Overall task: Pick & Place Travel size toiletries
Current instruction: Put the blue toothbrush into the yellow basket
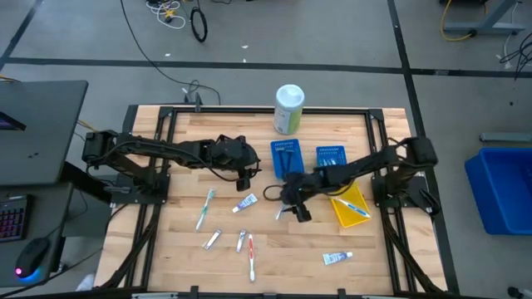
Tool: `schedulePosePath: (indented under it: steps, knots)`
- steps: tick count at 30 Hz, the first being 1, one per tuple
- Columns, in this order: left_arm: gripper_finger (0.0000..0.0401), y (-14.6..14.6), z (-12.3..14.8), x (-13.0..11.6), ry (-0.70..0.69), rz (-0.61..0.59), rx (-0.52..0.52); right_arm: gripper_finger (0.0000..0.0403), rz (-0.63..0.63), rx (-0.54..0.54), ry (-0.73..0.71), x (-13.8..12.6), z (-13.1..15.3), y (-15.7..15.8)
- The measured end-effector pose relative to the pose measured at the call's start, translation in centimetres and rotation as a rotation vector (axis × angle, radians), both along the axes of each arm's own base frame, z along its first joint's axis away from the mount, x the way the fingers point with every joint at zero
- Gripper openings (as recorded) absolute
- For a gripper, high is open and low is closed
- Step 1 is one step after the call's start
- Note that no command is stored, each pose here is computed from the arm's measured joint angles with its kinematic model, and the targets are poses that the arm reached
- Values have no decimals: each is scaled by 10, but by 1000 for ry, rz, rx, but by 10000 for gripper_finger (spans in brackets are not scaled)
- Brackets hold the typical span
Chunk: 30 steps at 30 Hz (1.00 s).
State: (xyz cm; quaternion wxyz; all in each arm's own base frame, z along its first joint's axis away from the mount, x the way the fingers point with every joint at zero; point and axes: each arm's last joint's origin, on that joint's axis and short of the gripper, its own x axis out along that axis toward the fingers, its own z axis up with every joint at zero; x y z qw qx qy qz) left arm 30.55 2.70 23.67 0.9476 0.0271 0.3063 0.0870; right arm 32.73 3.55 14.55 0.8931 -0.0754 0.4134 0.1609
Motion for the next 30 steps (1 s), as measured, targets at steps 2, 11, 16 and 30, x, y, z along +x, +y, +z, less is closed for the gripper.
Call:
schedulePosePath:
  steps: [2,11,16,30]
  knots:
    - [164,0,0,0,-5,0,1,219,21,-19,39,4,-6,0]
    - [164,0,1,1,-8,-2,3,163,128,-161,109,6,-23,-1]
    - [164,0,1,0,-8,-4,6,102,98,-200,136,5,-25,-2]
    - [164,0,1,0,-7,-4,6,18,-184,66,209,12,3,2]
